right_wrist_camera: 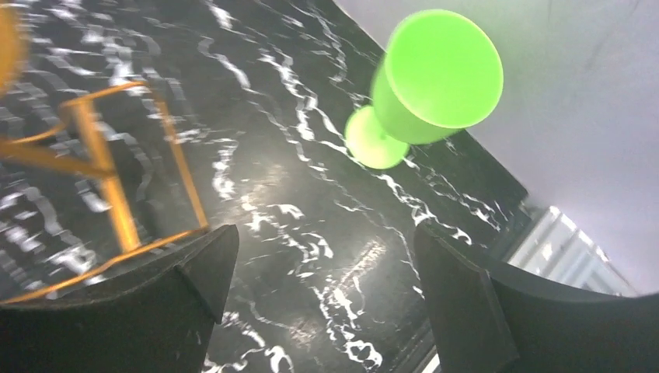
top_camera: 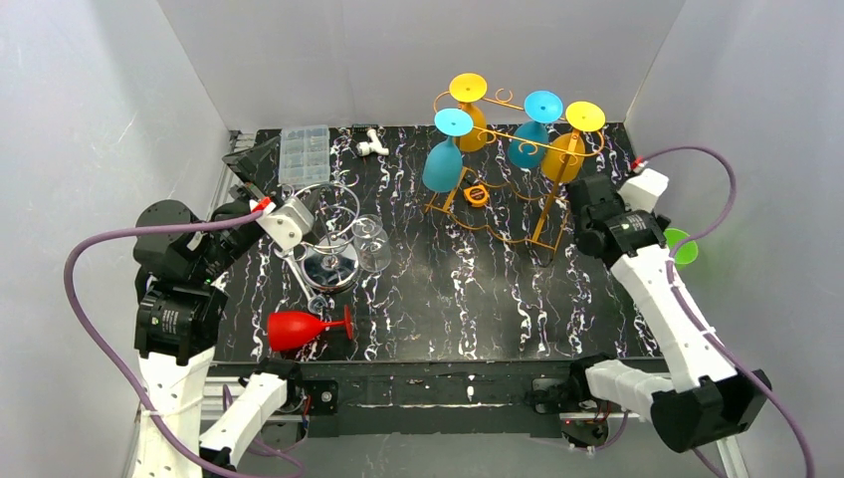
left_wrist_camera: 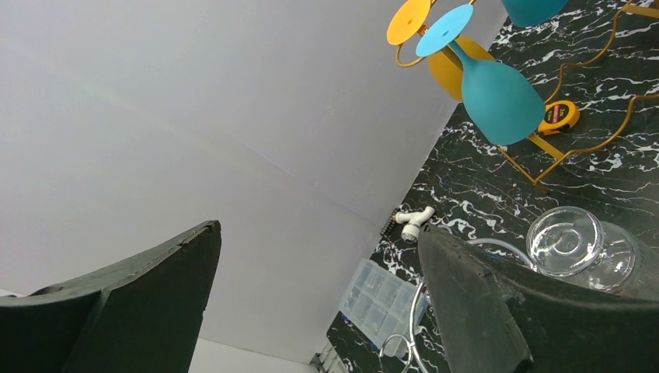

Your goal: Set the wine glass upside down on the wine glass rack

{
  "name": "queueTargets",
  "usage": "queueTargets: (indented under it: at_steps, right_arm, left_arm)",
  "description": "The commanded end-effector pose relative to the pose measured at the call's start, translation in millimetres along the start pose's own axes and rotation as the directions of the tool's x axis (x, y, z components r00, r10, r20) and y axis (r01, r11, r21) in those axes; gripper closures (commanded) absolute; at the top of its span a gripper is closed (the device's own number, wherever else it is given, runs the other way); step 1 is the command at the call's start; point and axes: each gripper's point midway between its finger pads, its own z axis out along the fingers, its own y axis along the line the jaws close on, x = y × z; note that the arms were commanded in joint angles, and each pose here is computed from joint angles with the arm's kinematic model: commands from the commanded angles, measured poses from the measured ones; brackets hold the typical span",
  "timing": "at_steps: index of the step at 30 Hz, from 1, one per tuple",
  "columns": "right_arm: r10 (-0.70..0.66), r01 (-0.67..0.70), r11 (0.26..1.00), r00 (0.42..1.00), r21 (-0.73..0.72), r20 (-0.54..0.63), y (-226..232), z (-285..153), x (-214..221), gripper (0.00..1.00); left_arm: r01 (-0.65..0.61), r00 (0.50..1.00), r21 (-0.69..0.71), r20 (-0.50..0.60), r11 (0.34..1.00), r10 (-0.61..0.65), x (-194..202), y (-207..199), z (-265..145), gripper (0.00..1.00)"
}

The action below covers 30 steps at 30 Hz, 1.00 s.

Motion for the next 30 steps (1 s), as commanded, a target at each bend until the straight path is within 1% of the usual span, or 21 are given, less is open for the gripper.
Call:
queueTargets:
  at_steps: [1,3,9,12,14,17,21,30]
  right_arm:
    - [0.105,-0.104,0.993,0.994,0.058,-0.012,-29.2,34.0,-12.9,0.1]
    - [0.139,-0.136,0.988,0.989,0.074,-0.041,-38.2,47.3,-14.0,0.12]
    - [0.177,-0.171,0.982,0.982,0.084,-0.069,-31.4,71.6,-23.0,0.22]
    - [0.186,-0.175,0.978,0.979,0.112,-0.087,-32.4,84.6,-22.9,0.25]
    - [0.195,-0.183,0.974,0.977,0.137,-0.081,-36.9,91.2,-24.8,0.26]
    - [0.189,-0.175,0.97,0.98,0.17,-0.065,-42.9,97.8,-31.2,0.31]
    - [0.182,-0.169,0.964,0.982,0.205,-0.043,-48.9,106.5,-38.7,0.33]
    - [0.153,-0.133,0.953,0.987,0.271,-0.053,-58.5,130.6,-27.8,0.36]
  left_arm:
    - [0.006,1.0,0.003,0.001,1.0,-0.006,1.4,-1.4,1.3,0.02]
    - [0.006,1.0,0.002,-0.002,1.0,-0.006,2.9,-1.8,1.7,0.02]
    - [0.008,1.0,0.001,-0.002,1.0,-0.008,5.3,-4.5,1.5,0.02]
    - [0.007,1.0,-0.002,0.001,1.0,-0.007,4.1,-3.9,1.0,0.02]
    - [0.009,1.0,0.001,0.0,1.0,-0.009,4.7,-4.9,1.3,0.02]
    - [0.013,1.0,0.011,-0.005,1.0,-0.013,7.3,-7.9,2.2,0.02]
    - [0.014,1.0,0.02,0.002,1.0,-0.014,7.8,-11.5,2.6,0.02]
    - [0.002,1.0,0.023,-0.008,1.0,-0.002,7.2,-10.8,-0.4,0.02]
